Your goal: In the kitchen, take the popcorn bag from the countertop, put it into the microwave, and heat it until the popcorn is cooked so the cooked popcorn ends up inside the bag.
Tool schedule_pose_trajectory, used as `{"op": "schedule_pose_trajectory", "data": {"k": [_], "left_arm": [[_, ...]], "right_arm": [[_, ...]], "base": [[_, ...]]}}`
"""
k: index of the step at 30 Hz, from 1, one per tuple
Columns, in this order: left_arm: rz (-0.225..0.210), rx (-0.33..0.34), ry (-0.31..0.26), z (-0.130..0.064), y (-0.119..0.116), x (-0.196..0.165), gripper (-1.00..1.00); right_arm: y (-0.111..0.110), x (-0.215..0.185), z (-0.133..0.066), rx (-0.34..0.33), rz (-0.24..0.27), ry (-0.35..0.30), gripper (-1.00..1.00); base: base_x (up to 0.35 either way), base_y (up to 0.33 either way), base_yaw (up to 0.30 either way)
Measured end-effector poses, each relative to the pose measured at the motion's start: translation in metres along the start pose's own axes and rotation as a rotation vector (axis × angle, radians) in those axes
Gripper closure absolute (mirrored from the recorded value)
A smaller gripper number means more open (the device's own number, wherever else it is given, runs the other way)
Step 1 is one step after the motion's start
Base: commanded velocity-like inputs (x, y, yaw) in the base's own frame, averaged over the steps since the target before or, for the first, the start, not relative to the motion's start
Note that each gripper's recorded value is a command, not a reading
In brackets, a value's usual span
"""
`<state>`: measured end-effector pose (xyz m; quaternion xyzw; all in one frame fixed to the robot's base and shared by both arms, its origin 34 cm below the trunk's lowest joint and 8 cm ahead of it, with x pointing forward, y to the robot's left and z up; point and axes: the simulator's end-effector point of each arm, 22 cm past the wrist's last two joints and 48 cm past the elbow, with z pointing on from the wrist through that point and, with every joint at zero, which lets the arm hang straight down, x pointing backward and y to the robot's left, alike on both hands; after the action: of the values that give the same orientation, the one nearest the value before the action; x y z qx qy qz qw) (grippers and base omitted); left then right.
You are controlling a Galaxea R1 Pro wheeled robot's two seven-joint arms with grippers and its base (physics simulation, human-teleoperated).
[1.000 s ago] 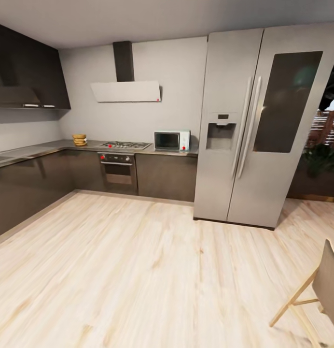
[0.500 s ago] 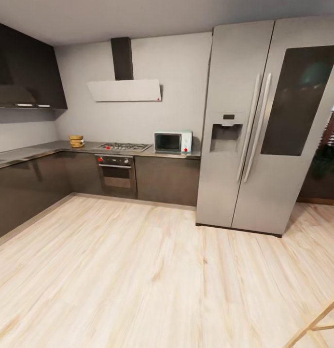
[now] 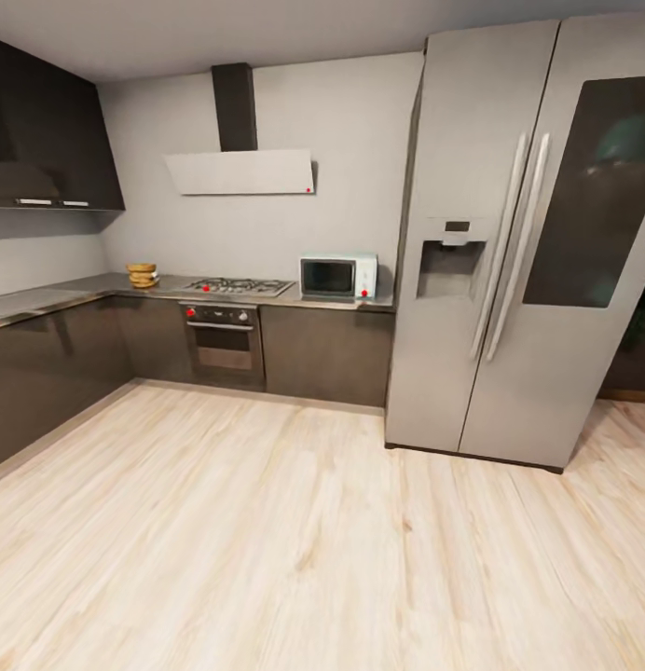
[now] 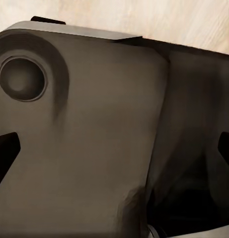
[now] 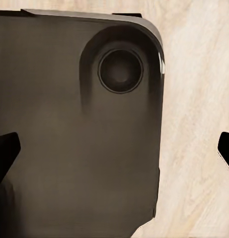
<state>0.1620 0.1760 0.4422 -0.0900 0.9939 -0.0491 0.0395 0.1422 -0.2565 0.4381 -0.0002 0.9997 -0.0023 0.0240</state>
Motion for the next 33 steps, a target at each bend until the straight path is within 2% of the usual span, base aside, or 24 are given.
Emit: {"op": "schedule_pose_trajectory", "data": {"k": [33], "left_arm": [[0.0,0.0,0.0,0.0,0.0,0.0,-1.0]], "right_arm": [[-0.0002,0.0,0.0,0.0,0.0,0.0,-1.0]], "base": [[0.321,0.0,0.0]]}}
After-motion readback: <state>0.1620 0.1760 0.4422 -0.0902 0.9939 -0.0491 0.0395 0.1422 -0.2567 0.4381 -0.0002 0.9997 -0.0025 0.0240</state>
